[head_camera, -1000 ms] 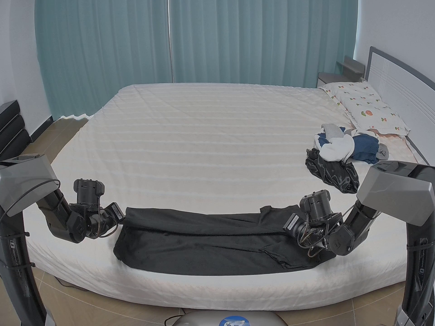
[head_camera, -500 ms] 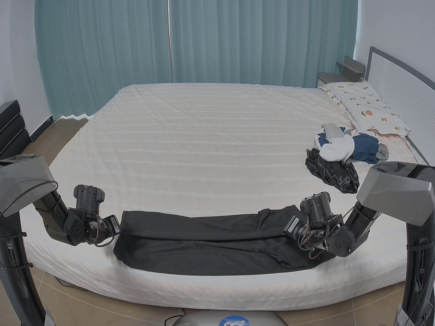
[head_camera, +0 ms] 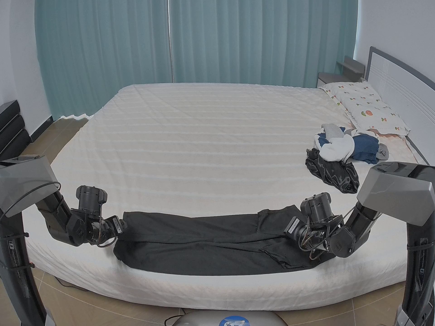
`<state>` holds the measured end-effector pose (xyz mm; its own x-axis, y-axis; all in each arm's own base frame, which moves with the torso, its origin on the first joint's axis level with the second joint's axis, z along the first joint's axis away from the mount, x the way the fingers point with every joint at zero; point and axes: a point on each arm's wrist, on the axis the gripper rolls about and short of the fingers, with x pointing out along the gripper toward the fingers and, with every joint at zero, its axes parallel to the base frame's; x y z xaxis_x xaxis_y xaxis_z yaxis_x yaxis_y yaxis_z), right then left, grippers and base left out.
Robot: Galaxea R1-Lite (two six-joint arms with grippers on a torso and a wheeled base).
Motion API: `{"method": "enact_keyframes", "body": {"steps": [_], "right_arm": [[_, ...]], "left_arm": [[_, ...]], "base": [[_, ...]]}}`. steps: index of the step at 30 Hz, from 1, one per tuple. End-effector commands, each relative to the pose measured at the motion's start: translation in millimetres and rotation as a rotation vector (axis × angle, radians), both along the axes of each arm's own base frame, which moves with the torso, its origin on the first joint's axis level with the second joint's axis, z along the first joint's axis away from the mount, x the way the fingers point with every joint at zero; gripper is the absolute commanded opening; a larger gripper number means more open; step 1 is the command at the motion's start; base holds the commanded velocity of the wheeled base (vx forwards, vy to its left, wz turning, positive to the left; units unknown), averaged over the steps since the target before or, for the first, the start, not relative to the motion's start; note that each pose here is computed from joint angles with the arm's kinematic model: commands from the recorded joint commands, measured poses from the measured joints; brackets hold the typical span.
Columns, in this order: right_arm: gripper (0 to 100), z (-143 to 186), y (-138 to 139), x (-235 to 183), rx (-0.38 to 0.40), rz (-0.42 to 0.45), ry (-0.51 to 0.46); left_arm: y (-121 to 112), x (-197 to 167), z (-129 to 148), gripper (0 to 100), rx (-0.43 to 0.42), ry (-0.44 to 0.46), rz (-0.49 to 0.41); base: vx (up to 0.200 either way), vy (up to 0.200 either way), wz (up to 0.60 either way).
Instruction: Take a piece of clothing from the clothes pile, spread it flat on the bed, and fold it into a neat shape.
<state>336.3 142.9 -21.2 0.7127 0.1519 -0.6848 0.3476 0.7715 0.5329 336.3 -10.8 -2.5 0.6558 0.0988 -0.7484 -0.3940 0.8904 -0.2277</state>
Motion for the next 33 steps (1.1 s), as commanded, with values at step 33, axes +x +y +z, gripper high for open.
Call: {"method": "enact_keyframes", "body": {"steps": [33], "right_arm": [[100, 6.8, -116.0, 46.1, 0.058, 0.081, -0.047]], "left_arm": [[29.0, 68.4, 0.1, 100, -0.308, -0.079, 0.006]], "base": [[0.0, 0.0, 0.0]]}}
